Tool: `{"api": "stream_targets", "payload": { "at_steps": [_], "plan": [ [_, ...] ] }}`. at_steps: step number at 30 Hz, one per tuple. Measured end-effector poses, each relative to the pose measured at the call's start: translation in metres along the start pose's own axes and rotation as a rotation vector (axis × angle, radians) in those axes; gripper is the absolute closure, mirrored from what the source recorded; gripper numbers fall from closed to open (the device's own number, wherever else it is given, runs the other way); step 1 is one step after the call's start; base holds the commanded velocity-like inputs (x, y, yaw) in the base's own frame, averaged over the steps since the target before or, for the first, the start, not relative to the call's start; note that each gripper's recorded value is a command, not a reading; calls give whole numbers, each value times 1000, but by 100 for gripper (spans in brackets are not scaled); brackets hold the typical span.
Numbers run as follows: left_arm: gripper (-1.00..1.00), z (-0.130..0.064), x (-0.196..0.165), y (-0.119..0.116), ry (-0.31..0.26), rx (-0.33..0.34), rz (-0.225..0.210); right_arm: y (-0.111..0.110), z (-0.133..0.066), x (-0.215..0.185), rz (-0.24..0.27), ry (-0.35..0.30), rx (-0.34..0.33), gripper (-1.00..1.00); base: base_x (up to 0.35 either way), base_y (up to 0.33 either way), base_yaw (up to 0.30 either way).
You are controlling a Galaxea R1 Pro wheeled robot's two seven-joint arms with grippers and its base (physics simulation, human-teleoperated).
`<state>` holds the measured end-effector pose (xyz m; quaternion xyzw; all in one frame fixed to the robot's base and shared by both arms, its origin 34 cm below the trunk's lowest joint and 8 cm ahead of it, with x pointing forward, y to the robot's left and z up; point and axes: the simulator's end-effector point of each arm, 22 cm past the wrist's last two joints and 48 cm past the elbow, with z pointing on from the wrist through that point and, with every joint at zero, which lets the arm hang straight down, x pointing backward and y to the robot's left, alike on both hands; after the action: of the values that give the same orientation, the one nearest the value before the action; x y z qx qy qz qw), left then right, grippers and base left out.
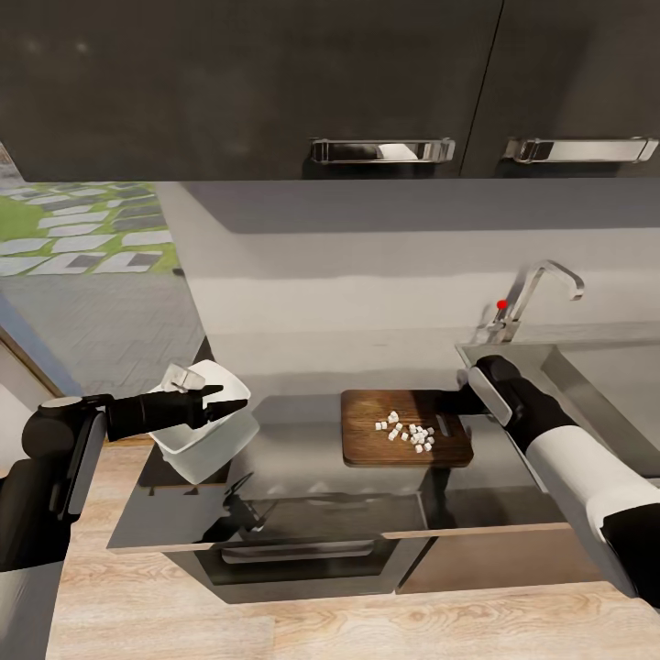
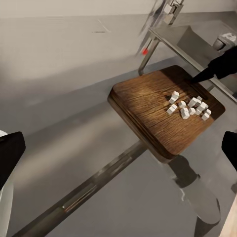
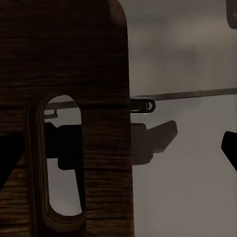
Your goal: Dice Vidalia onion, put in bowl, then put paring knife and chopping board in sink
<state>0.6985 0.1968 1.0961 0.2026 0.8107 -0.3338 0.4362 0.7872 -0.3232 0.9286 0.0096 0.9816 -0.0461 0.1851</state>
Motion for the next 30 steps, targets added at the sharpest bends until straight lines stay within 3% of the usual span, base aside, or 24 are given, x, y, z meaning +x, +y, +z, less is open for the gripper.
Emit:
{"api": "stream_targets", "payload": {
  "at_steps": [30],
  "plan": [
    [-100, -1, -1, 0, -2, -2, 0, 2, 0, 4, -28, -12, 15, -100, 0, 0, 0]
  ]
}}
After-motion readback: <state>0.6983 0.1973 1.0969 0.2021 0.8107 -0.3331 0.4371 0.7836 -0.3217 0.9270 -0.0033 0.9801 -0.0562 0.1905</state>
